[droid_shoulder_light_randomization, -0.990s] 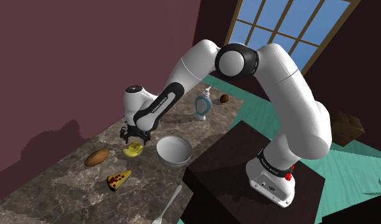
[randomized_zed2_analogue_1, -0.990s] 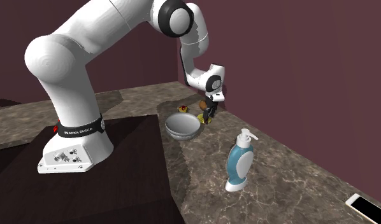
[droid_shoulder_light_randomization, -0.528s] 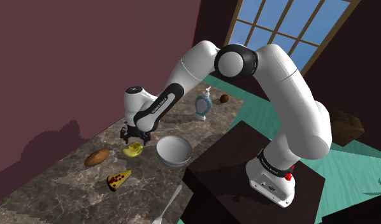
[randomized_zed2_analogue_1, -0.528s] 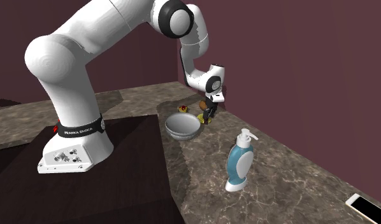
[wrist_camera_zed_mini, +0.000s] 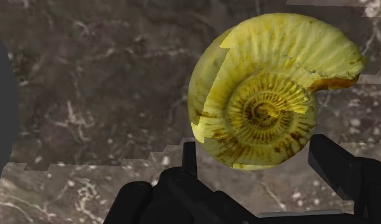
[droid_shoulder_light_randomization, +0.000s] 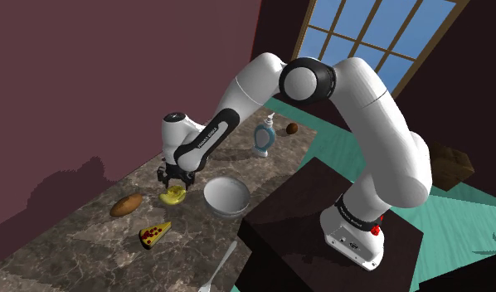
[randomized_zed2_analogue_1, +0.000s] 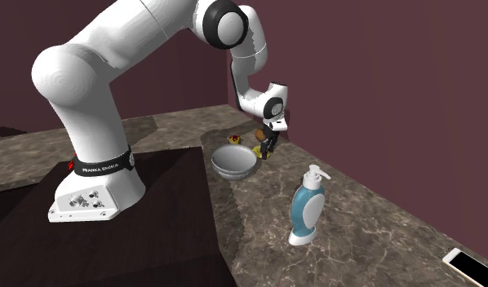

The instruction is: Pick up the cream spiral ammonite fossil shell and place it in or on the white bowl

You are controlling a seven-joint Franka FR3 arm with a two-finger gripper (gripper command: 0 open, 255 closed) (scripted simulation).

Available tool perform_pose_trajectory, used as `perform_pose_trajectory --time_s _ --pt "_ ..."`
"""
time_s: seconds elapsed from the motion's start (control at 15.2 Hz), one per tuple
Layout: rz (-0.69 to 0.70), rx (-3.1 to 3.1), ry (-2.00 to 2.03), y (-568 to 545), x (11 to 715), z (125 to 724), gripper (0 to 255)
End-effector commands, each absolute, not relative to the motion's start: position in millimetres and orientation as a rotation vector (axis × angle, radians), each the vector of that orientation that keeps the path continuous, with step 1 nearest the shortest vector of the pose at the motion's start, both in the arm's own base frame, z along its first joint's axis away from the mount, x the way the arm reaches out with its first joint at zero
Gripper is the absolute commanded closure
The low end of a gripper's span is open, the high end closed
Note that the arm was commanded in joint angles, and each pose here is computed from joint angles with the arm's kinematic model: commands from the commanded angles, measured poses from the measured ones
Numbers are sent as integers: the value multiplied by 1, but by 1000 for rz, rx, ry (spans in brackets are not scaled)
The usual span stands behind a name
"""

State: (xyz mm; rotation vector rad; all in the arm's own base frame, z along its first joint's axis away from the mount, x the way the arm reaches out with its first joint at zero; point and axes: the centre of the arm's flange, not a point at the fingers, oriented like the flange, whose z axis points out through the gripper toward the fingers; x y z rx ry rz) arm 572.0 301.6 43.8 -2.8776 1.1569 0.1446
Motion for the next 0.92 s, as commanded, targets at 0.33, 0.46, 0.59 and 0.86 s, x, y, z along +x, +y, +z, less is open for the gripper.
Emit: perform_pose_trajectory --time_s 0.33,0.46,0.59,0.86 --pt "145 -2878 1156 302 572 65 255" --pt "145 -2878 1156 302 572 75 255" --pt "145 -2878 1156 302 572 86 255" --pt "145 -2878 1156 302 572 107 255"
